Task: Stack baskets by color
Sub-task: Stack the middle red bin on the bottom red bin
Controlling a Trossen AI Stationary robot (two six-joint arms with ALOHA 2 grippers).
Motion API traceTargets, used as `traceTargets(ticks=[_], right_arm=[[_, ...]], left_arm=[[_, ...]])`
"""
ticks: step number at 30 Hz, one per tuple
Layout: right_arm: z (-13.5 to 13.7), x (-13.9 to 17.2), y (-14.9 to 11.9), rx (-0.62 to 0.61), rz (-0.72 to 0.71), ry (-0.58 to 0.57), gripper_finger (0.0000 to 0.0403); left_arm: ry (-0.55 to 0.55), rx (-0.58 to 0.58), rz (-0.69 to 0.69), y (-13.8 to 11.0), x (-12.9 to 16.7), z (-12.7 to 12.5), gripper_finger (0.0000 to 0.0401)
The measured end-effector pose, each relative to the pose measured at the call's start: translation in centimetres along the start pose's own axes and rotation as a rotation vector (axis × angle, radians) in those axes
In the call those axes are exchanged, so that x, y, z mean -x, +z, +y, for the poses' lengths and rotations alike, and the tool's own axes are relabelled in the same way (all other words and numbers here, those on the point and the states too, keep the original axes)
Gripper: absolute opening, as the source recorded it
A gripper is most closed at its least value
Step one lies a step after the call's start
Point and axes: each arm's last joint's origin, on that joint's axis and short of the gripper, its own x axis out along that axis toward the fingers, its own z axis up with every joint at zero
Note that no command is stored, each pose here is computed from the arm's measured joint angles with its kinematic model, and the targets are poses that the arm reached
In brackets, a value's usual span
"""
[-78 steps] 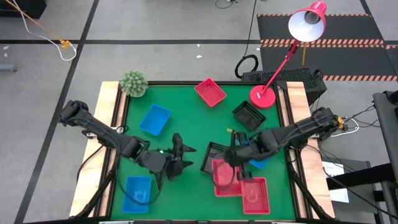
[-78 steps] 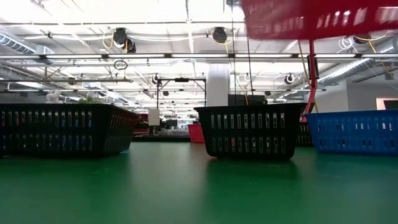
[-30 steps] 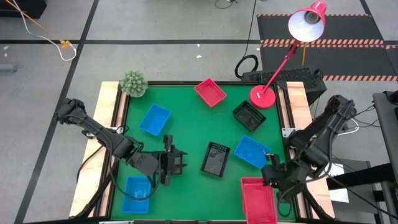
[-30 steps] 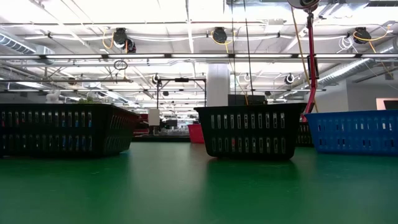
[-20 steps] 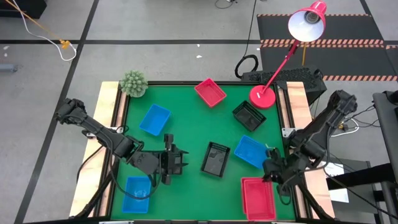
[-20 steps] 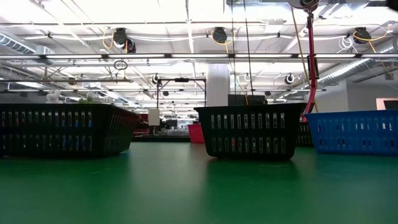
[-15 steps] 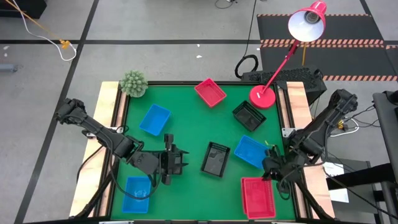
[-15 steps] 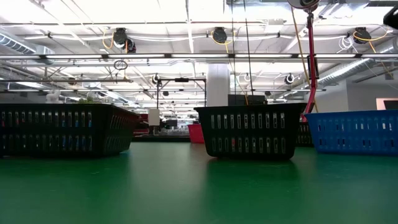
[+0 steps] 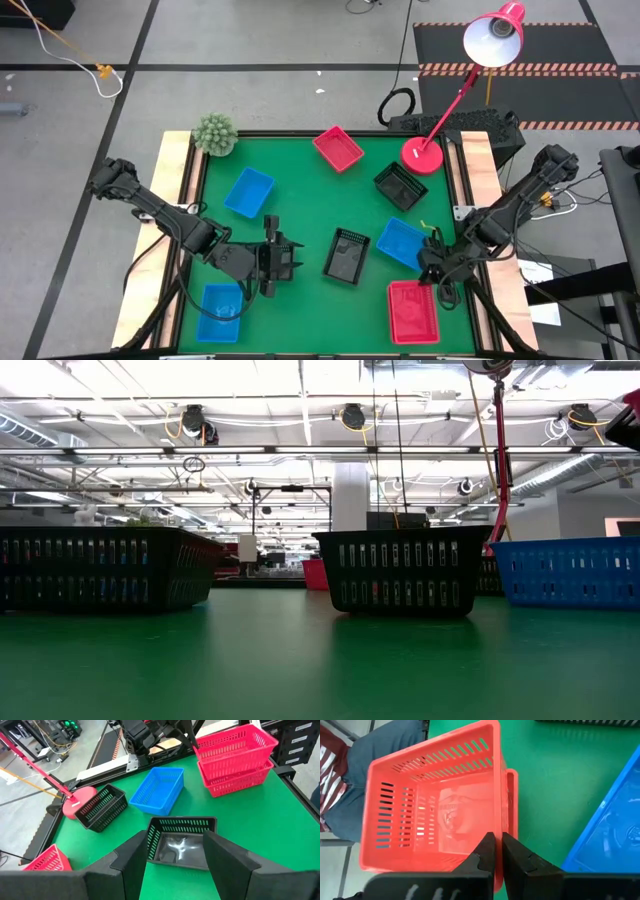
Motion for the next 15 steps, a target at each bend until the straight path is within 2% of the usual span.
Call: traceTargets(ticks=[15], right_arm=[[-0.01,-0.02,0.00,-0.018,0.000,-0.002,0.0006]], left_arm=[[0.000,0.001,0.000,0.00,0.00,0.00,0.0193]])
